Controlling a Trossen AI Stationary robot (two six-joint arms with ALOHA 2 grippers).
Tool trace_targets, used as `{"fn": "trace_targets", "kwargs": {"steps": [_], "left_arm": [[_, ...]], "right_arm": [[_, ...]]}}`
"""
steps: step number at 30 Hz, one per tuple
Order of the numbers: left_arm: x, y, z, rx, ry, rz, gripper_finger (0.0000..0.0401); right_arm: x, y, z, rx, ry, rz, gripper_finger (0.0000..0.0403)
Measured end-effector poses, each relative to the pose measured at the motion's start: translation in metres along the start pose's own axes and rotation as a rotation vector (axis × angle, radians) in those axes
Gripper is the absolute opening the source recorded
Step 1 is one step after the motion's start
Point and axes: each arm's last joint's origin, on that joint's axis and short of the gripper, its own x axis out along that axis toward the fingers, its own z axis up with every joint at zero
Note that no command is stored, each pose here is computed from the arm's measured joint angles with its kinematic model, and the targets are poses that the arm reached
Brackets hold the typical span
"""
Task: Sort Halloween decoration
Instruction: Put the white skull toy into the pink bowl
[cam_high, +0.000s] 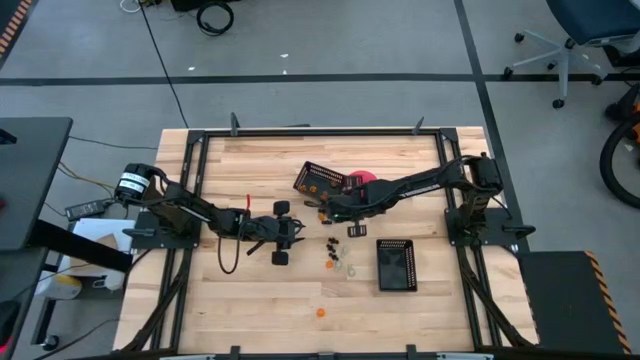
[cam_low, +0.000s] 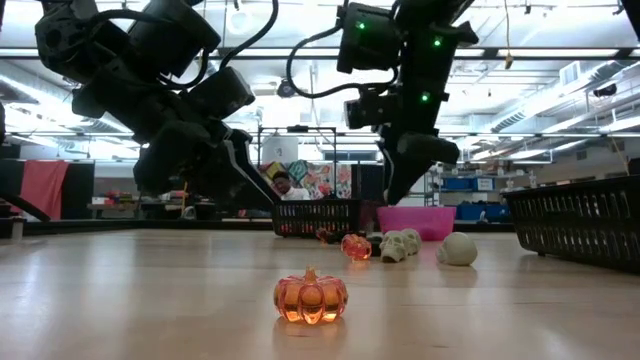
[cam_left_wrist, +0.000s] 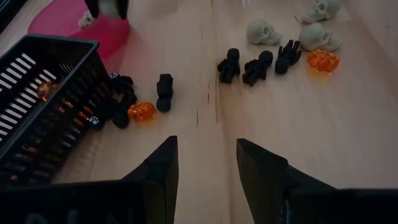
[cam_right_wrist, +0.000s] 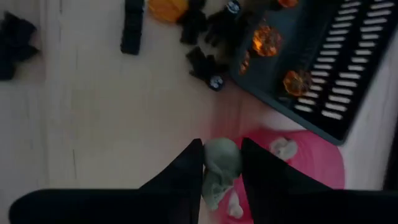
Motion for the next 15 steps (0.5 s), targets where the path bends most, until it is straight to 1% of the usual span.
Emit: {"fn": "trace_targets", "kwargs": {"steps": [5, 10, 12, 15], "left_arm": [[0.000, 0.000, 0.000, 0.000, -0.001, 0.000, 0.0137], [0.000, 0.000, 0.000, -0.005, -0.001, 0.000, 0.0137], [0.000, 0.000, 0.000, -0.007, -0.001, 0.000, 0.0137], [0.000, 0.000, 0.000, -0.008, -0.001, 0.000, 0.0137]], "right_arm": [[-0.010, -0.004, -0.003, 0.028, -0.007, -0.019, 0.0098], [-0.022, -0.016, -0.009, 0.087, -0.003, -0.076, 0.0099], [-0.021, -0.022, -0.012, 0.126, 0.021, -0.077, 0.0099], [-0.011, -0.032, -0.019, 0.170, 0.055, -0.044, 0.0102]]}}
